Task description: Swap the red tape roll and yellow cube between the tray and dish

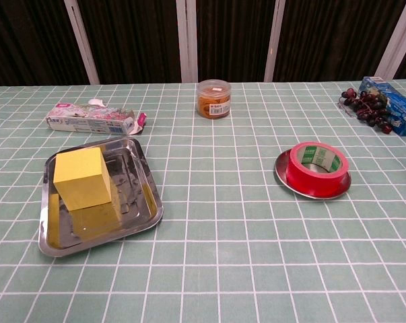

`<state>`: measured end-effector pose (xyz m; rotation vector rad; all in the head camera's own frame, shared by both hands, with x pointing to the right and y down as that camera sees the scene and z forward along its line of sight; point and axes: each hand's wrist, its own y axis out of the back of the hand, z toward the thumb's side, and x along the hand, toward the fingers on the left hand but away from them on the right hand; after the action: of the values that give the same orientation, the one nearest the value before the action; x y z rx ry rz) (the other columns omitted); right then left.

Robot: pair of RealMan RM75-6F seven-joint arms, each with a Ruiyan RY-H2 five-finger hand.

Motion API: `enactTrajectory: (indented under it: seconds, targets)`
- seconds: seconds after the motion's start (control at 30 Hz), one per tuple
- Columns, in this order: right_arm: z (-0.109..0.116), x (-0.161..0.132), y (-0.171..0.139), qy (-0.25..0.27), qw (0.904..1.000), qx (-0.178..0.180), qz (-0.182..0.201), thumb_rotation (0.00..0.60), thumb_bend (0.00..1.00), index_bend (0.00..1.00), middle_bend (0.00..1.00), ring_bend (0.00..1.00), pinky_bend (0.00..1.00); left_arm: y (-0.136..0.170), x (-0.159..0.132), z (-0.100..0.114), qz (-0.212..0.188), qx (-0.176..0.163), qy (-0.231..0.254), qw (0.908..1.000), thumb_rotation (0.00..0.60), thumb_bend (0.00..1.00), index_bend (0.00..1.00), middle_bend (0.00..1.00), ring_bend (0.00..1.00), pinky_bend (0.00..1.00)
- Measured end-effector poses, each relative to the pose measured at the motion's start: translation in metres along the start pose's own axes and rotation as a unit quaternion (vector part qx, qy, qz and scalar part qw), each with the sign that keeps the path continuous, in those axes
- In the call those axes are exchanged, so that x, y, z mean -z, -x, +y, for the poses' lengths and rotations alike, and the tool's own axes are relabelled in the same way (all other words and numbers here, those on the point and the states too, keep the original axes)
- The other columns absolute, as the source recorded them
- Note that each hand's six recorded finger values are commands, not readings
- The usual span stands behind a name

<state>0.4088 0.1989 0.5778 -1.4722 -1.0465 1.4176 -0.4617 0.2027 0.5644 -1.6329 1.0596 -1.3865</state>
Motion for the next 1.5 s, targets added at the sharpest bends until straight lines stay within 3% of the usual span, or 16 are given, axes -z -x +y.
enactTrajectory:
  seconds: [0.3,0.6,0.9,1.1,1.5]
  targets:
    - [0.000,-0.007,-0.006,-0.004,0.9999,-0.006,0.011,0.600,0.09,0.08,0.00,0.00,0.05,-0.001,-0.002,-0.001,-0.001,0.000,-0.003,1.0000,0.600,0.06,0.17,0.00,0.00,0.06]
    - [-0.009,-0.011,-0.007,0.027,0.9985,-0.046,0.014,0.600,0.09,0.08,0.00,0.00,0.05,-0.001,0.001,0.006,-0.001,-0.024,-0.005,0.9997,0.600,0.06,0.17,0.00,0.00,0.06]
    - [-0.023,-0.021,-0.003,0.065,0.9925,-0.100,0.025,0.600,0.07,0.06,0.00,0.00,0.02,0.001,0.003,0.006,0.007,-0.023,-0.005,0.9997,0.600,0.06,0.17,0.00,0.00,0.06]
    - [-0.032,-0.040,0.020,0.075,0.9846,-0.150,0.047,0.600,0.07,0.06,0.00,0.00,0.02,-0.001,0.002,0.004,0.010,-0.021,-0.008,0.9997,0.600,0.06,0.17,0.00,0.00,0.06]
    - [-0.057,-0.114,0.084,0.074,0.9660,-0.231,0.090,0.600,0.07,0.06,0.00,0.00,0.02,-0.007,0.009,0.000,0.024,-0.017,-0.015,0.9995,0.600,0.06,0.17,0.00,0.00,0.06]
